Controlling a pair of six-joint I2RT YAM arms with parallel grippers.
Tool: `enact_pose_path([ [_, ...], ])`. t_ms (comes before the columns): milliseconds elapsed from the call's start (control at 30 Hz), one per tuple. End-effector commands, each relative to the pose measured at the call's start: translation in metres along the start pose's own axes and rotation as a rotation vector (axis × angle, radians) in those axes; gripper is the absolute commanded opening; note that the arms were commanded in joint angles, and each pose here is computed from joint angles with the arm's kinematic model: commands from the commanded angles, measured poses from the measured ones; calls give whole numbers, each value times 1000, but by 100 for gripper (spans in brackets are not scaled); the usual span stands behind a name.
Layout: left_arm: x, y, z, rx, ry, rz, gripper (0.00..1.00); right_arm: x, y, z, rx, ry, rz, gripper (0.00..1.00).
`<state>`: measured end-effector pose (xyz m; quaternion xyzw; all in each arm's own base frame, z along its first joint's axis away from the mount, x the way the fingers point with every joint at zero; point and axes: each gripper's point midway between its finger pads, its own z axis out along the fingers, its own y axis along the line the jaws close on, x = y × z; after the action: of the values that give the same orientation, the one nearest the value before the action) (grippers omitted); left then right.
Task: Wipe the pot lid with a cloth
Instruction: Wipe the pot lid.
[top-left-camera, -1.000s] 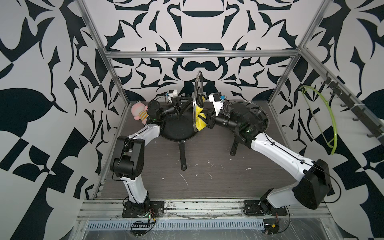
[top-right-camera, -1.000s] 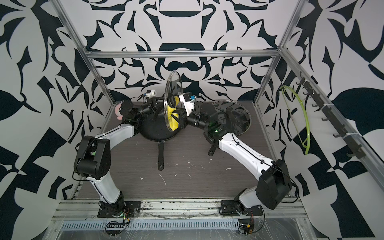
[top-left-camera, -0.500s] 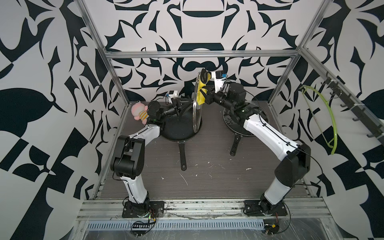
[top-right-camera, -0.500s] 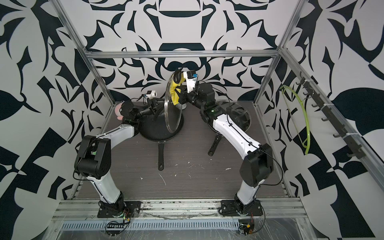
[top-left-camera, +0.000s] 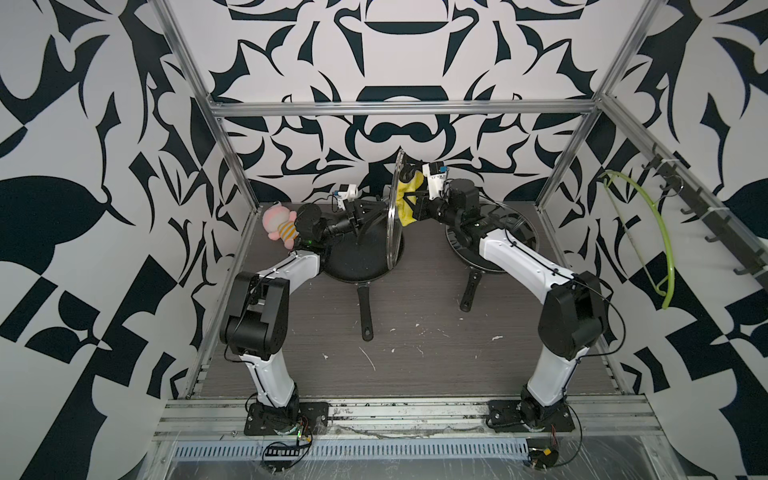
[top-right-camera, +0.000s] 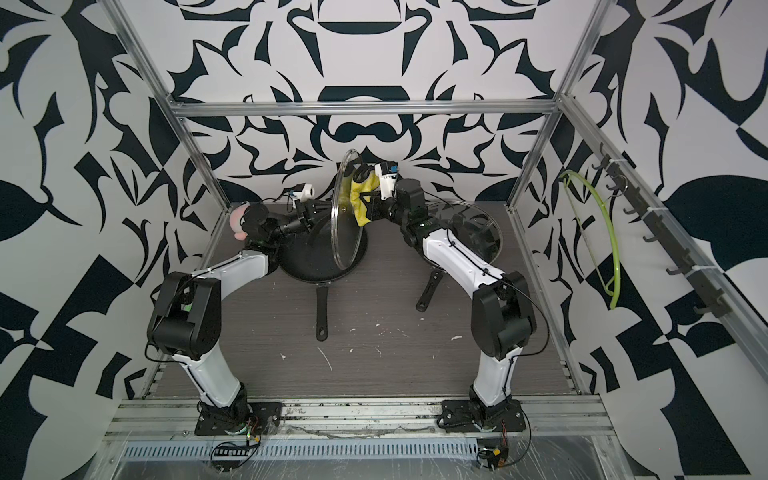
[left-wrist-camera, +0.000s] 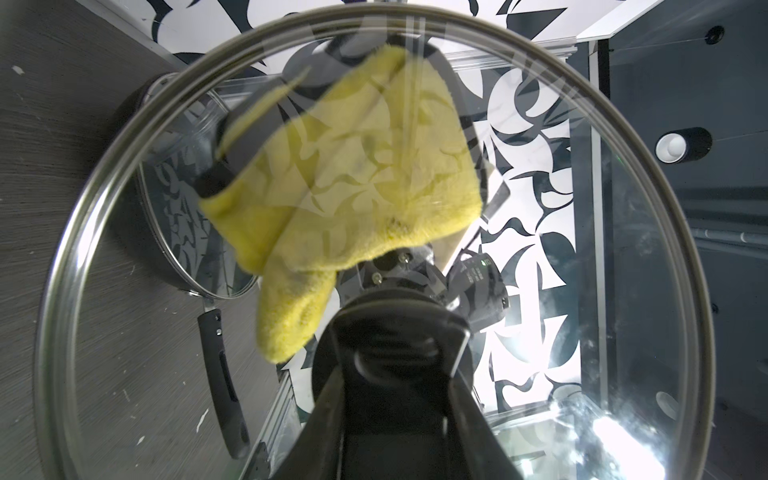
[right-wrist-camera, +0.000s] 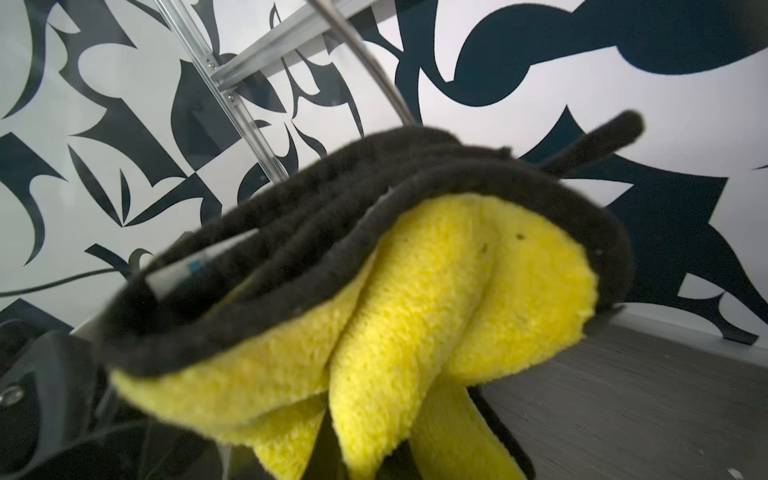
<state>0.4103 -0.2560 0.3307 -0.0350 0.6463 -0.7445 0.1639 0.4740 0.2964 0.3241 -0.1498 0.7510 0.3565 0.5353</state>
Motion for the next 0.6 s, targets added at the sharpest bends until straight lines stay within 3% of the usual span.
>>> enact_pose_path([
  [0,0,-61,-10,40,-89,253,0,-56,34,-46,-39,-179,-66,0],
  [267,-17,-55,-23,-137,-264,336,0,-45,47,-118,8,-216,-77,0],
  [567,-34,-50,-37,-399,-535,543,0,-26,100,-153,12,-185,-191,0],
])
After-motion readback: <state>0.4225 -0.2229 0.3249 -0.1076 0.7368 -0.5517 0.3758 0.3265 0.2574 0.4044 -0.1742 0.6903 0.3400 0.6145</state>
